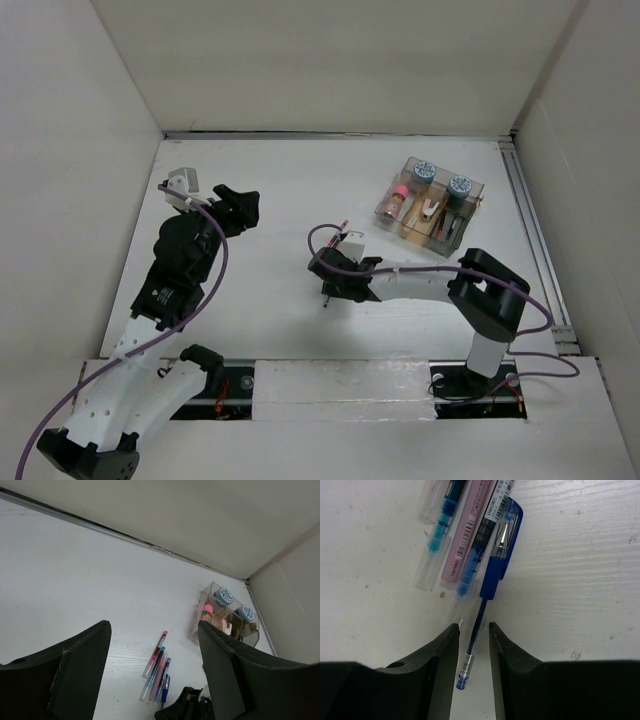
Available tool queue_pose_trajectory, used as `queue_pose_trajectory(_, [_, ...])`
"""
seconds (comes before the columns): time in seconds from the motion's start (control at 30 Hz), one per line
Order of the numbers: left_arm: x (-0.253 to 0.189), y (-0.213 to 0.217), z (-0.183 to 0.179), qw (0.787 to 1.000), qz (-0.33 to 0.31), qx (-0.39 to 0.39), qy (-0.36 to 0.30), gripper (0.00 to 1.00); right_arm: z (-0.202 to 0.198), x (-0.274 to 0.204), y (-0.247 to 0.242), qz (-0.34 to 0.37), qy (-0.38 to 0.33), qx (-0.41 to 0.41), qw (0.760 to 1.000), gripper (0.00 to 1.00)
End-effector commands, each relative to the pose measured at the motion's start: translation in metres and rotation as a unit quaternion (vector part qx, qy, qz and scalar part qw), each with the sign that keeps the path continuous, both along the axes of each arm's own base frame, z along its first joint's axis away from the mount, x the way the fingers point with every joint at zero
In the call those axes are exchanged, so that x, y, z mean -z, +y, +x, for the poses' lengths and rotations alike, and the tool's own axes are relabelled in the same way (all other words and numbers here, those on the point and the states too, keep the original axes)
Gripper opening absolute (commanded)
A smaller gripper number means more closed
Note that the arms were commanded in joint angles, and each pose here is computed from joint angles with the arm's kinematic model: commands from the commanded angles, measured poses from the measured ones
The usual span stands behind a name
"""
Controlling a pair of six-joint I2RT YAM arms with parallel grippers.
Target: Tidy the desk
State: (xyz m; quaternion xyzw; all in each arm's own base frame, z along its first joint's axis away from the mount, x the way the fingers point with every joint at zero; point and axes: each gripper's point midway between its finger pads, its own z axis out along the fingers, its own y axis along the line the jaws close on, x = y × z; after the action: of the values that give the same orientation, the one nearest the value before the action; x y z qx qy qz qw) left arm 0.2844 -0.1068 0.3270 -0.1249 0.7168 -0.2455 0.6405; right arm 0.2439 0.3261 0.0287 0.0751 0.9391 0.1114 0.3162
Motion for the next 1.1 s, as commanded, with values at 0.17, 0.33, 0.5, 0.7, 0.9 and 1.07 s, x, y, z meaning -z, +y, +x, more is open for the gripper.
queue_pose_trajectory(0.17, [-0.018,0.003,-0.002,1.000,-0.008,-0.003,-0.027,0.67,0.000,0.013,-0.035,-0.070,-0.005,0.045,0.997,0.24])
queue_pose_trajectory(0.33, [-0.019,0.004,-0.003,1.000,-0.008,-0.005,-0.030,0.67,-0.009,0.016,-0.050,-0.073,0.000,0.054,0.996,0.08])
queue_pose_trajectory(0.5, [-0.020,0.004,-0.004,0.999,-0.010,-0.003,-0.031,0.67,-0.002,-0.005,-0.055,-0.037,-0.017,0.072,0.997,0.00])
queue_pose_trajectory(0.7, [-0.019,0.002,-0.004,1.000,-0.008,0.001,-0.029,0.67,0.024,-0.066,-0.081,0.043,-0.076,0.132,0.987,0.00])
queue_pose_trajectory(0.9, [-0.021,0.002,-0.005,0.999,-0.009,0.003,-0.031,0.67,0.080,-0.128,-0.159,0.126,-0.167,0.233,0.950,0.00])
queue_pose_trajectory(1.07, [-0.021,0.003,-0.005,0.999,-0.011,0.001,-0.033,0.67,0.118,-0.149,-0.227,0.164,-0.206,0.306,0.915,0.00])
